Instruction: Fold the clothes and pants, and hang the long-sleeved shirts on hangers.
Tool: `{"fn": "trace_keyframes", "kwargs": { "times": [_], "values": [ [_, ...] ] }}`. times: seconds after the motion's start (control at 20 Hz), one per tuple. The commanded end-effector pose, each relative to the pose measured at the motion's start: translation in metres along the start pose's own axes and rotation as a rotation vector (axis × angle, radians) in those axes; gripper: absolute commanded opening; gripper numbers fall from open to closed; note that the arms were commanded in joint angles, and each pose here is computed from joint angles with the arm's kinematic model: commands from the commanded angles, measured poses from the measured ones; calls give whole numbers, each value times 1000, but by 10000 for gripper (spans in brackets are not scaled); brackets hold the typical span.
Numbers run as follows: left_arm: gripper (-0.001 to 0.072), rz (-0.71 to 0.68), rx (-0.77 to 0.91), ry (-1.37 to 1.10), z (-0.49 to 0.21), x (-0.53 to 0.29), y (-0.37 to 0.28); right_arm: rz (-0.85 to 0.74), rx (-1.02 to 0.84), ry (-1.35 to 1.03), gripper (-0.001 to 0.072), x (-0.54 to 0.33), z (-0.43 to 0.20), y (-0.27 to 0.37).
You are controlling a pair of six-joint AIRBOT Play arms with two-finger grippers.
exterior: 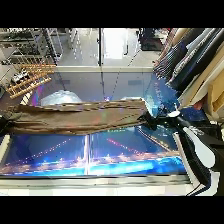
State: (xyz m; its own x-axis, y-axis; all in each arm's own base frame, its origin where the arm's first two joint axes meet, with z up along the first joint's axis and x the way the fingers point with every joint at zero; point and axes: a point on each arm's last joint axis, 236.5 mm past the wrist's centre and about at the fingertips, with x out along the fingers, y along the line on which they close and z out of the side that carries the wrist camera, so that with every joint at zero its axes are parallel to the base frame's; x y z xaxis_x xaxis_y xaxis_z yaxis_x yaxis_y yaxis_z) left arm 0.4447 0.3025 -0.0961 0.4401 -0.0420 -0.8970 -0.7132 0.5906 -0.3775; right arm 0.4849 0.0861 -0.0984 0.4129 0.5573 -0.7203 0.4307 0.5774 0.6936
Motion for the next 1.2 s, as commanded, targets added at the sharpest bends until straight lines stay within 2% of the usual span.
{"fn": "trace_keyframes", "kwargs": {
  "times": [0.0,0.05,0.1,0.15,0.25,0.35,0.4,0.5,0.65,0.9,1.05,1.1,1.15],
  "values": [
    [265,-6,-62,-23,4,11,-3,11,18,-97,465,18,19,8],
    [97,-21,-67,-24,4,13,-8,21,18,-126,406,22,26,15],
    [13,-46,-61,-28,5,13,-15,27,18,-157,271,26,33,22],
    [12,-99,-51,-32,6,12,-28,28,-4,-190,12,27,39,29],
    [11,-262,-14,-50,14,-5,-64,31,-99,-223,16,16,51,48],
    [11,-427,31,-78,35,-49,-95,-23,-345,-167,15,-15,46,63],
    [10,-427,102,-78,40,-71,-93,-80,-480,-90,15,-37,33,61],
    [10,-223,201,-8,35,-86,-37,-204,-587,100,15,-73,-9,35],
    [9,109,223,201,-6,-85,55,-244,-581,286,15,-80,-79,8],
    [8,351,220,360,-49,-83,128,-280,-527,568,17,-90,-210,-50],
    [9,415,227,354,-45,-91,144,-259,-540,651,19,-108,-256,-53],
    [9,458,230,344,-41,-96,152,-259,-547,675,91,-118,-265,-51],
    [12,504,229,326,-36,-102,160,-262,-551,687,245,-128,-270,-49]
  ]
}}
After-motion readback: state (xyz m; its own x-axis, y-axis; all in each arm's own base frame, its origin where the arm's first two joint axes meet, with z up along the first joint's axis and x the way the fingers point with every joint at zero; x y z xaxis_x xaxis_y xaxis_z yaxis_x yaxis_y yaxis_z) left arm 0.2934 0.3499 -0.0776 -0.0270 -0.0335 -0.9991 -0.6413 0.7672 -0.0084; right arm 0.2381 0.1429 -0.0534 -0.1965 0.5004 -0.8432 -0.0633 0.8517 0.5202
